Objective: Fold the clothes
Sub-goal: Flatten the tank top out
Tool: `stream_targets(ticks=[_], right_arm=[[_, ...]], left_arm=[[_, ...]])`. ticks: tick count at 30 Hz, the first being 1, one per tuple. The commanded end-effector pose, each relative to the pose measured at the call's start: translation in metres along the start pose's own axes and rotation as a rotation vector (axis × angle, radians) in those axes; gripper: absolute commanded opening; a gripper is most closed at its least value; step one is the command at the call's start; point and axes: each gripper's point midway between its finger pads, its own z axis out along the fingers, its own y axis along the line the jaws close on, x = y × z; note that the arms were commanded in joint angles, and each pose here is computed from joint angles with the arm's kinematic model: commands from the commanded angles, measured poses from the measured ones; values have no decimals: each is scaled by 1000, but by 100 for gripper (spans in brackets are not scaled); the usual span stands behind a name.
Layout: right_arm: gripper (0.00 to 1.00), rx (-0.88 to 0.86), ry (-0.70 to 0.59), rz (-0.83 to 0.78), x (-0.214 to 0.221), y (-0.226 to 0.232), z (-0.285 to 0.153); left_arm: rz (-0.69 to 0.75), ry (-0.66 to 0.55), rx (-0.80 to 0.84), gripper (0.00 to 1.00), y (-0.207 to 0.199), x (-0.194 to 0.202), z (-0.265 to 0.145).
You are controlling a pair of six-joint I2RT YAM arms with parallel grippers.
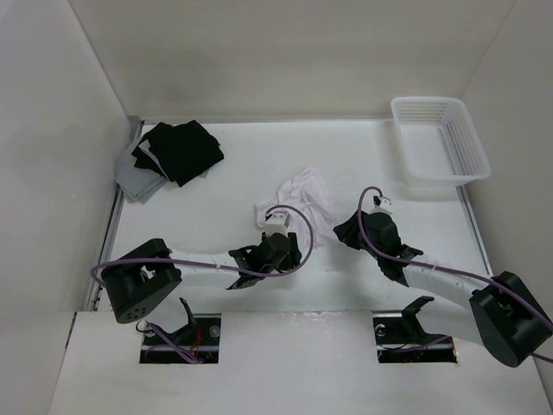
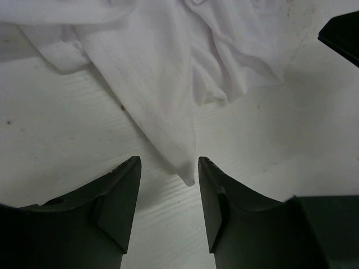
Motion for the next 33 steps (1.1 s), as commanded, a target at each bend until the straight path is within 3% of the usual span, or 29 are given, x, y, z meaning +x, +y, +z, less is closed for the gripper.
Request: stream_targets(ticks=[1, 8, 11, 17, 21, 26, 33], right_arm=[[34, -27, -31, -14, -1, 3, 2], [35, -59, -22, -12, 3, 5, 1], [36, -63, -25, -12, 4, 4, -1], [46, -60, -27, -9, 4, 4, 1], [49, -48, -3, 3, 5, 7, 10], [42, 5, -4, 29, -4, 7, 31], [42, 96, -1, 32, -10, -3, 78]], left_arm=[[-78, -22, 18, 44, -20, -2, -4], [-132, -30, 23, 44, -31, 9, 2], [-155, -68, -7, 40, -25, 5, 5], [-177, -153, -39, 36, -20, -10, 13], [-180, -158, -28, 11, -21, -13, 14], [-232, -241, 2, 4, -17, -43, -12], [-311, -376, 73, 4, -4, -103, -57]])
